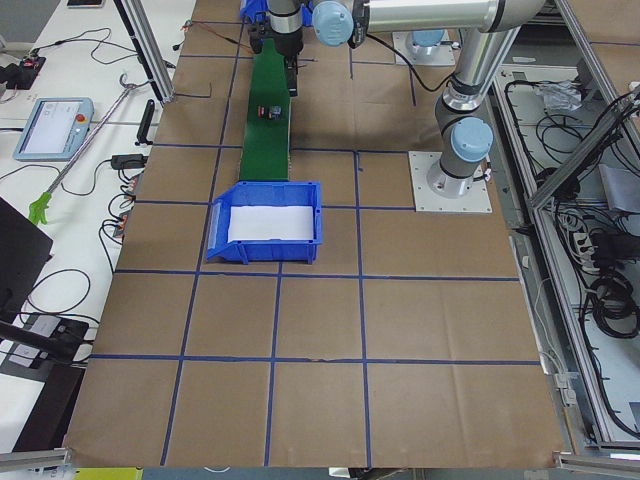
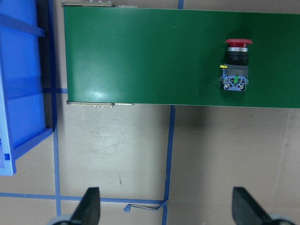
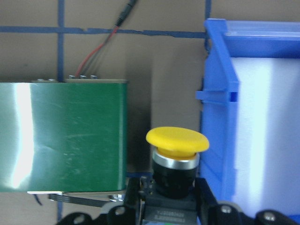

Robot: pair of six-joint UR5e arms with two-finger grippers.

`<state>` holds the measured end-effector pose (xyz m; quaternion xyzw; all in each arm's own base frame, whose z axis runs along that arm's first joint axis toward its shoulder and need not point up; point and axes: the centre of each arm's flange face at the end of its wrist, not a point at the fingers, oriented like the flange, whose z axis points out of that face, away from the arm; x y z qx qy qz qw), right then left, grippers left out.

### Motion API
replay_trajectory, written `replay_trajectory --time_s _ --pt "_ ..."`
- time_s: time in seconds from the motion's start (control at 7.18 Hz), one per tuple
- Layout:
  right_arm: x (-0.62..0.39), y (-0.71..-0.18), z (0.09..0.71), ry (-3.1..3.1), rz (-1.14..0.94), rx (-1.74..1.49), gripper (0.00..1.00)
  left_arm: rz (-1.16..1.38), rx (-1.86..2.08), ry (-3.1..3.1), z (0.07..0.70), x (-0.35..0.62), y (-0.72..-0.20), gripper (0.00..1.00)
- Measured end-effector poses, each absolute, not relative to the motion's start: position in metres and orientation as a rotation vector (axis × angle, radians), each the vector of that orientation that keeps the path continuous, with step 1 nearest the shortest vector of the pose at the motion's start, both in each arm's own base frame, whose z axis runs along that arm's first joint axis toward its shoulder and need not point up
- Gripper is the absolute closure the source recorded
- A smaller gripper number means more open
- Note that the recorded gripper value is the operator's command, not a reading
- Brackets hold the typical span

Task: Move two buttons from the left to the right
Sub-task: 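Carry the yellow button into the empty blue bin with the right gripper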

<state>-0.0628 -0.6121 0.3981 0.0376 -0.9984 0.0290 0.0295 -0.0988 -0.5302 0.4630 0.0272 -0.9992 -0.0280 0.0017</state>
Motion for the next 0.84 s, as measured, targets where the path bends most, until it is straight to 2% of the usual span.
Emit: replay_trajectory --time_s 0.42,0.84 --pt "-0.161 -0.594 0.372 -3.068 0.031 0.276 0.94 -0.086 0.085 -3.135 0.463 -0.099 -0.530 0.00" --pt "-0.185 -0.574 0.305 -3.074 0.012 0.350 0.95 -0.086 0.085 -3.135 0.463 -0.099 -0.530 0.00"
